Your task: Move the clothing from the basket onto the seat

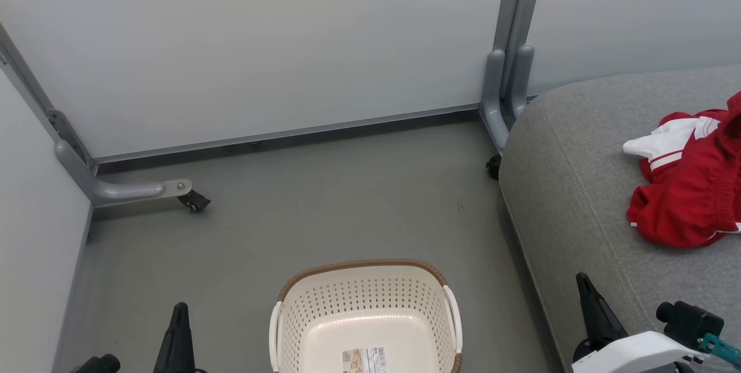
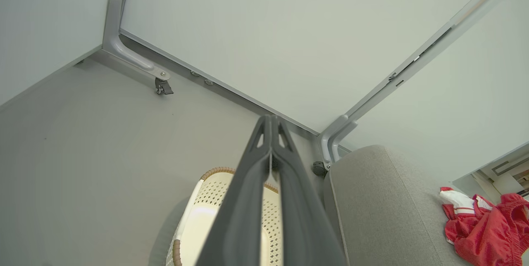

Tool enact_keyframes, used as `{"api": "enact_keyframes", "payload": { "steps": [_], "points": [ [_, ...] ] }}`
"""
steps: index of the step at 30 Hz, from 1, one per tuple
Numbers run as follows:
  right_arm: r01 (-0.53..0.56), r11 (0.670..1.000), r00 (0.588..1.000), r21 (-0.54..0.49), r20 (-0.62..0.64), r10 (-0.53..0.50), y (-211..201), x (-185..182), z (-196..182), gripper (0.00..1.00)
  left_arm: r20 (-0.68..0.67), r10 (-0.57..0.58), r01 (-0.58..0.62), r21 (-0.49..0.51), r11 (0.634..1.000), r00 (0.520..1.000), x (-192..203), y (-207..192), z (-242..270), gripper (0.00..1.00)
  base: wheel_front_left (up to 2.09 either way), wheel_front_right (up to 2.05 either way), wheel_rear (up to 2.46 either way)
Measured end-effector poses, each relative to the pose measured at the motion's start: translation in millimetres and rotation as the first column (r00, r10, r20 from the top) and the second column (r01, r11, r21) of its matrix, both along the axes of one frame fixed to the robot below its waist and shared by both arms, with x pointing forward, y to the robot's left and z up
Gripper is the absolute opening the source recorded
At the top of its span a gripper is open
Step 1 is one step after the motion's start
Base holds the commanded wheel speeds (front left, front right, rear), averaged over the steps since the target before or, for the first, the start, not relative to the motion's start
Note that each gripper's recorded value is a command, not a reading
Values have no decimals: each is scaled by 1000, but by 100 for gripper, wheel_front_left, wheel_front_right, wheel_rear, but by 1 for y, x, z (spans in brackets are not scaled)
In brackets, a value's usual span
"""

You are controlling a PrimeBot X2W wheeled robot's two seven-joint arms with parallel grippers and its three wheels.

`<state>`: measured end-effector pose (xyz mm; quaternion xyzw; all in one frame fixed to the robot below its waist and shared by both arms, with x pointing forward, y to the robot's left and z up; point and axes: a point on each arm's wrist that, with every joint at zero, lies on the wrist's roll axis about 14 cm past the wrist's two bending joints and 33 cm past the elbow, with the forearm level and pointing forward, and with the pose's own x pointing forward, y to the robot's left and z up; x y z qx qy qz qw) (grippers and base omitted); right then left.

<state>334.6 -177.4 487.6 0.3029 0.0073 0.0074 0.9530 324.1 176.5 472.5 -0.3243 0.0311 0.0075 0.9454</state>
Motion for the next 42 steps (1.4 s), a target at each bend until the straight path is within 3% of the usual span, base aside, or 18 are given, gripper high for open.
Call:
{"api": "enact_keyframes", "payload": {
  "steps": [19, 42],
  "points": [
    [32, 967, 999, 252, -19, -28, -10, 13, 4, 0, -9, 27, -28, -242, 970, 1000, 17, 7, 6, 0, 0, 0, 0],
    [46, 870, 999, 490, -33, -33, -16, 27, 7, 0, -12, 45, -45, -470, 882, 999, 34, 13, 13, 0, 0, 0, 0]
  ]
}}
